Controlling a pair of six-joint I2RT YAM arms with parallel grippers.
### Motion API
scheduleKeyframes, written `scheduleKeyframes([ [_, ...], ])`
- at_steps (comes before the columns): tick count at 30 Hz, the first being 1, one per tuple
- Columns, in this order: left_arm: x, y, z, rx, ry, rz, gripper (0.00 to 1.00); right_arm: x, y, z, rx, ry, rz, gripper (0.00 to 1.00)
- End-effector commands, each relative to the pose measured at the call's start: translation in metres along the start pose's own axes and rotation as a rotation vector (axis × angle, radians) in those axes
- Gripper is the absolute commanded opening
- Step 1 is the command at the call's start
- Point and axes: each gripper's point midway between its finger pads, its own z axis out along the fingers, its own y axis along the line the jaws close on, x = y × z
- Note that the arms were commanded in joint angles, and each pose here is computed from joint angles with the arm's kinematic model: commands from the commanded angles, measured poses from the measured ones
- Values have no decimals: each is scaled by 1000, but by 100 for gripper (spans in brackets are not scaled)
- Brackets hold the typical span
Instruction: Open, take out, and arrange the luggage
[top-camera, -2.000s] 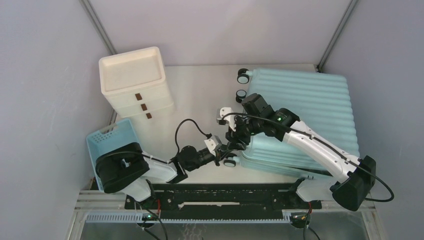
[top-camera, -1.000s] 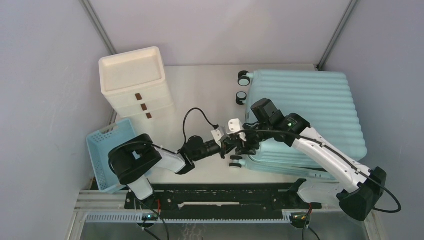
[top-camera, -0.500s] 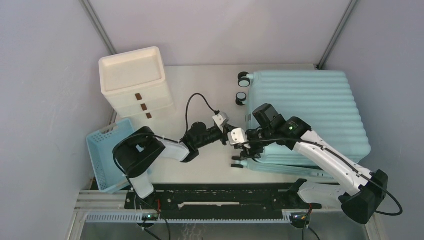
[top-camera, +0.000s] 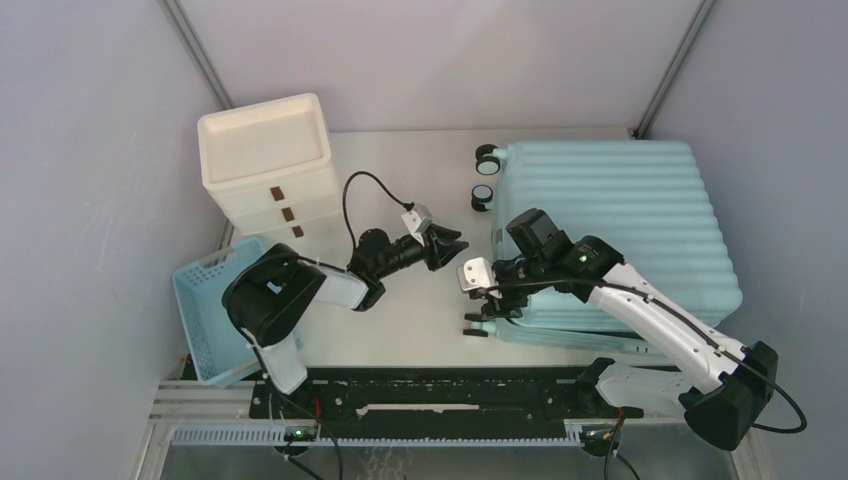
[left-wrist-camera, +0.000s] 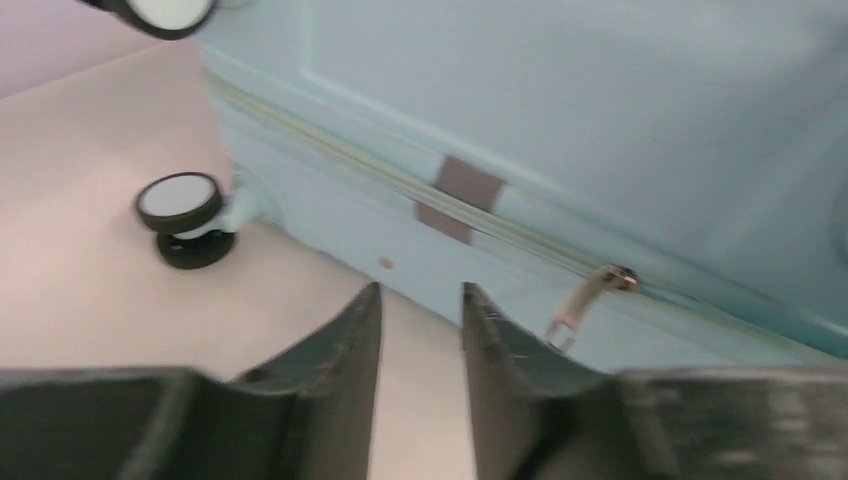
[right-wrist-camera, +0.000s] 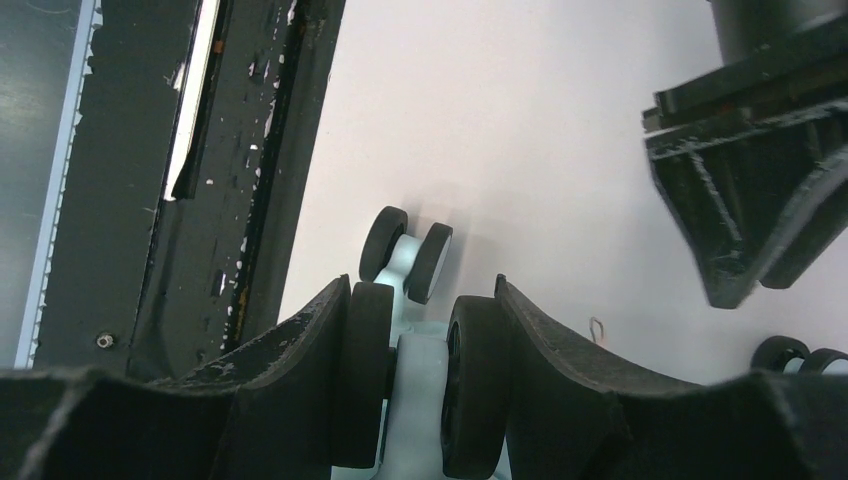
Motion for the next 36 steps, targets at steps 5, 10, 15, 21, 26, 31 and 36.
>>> scheduleKeyframes([
  [5,1,-49,-21,198,-66,168,67,-12,11,9,-100,-92,-80,0],
  [10,19,-63,-21,230,-41,267,70,-9,10,9,-102,-95,-65,0],
  [15,27,-59,-7,159,-36,354,70,-8,8,7,-91,-91,-51,0],
  [21,23,-44,14,64,-52,374,67,-8,5,7,-80,-92,-51,0],
  [26,20,-46,25,70,-65,376,61,-8,3,7,-75,-90,-49,0],
  [31,22,-63,30,151,-70,345,54,-7,1,7,-66,-86,-52,0],
  [36,26,-79,35,220,-74,328,46,-8,-1,8,-60,-87,-44,0],
])
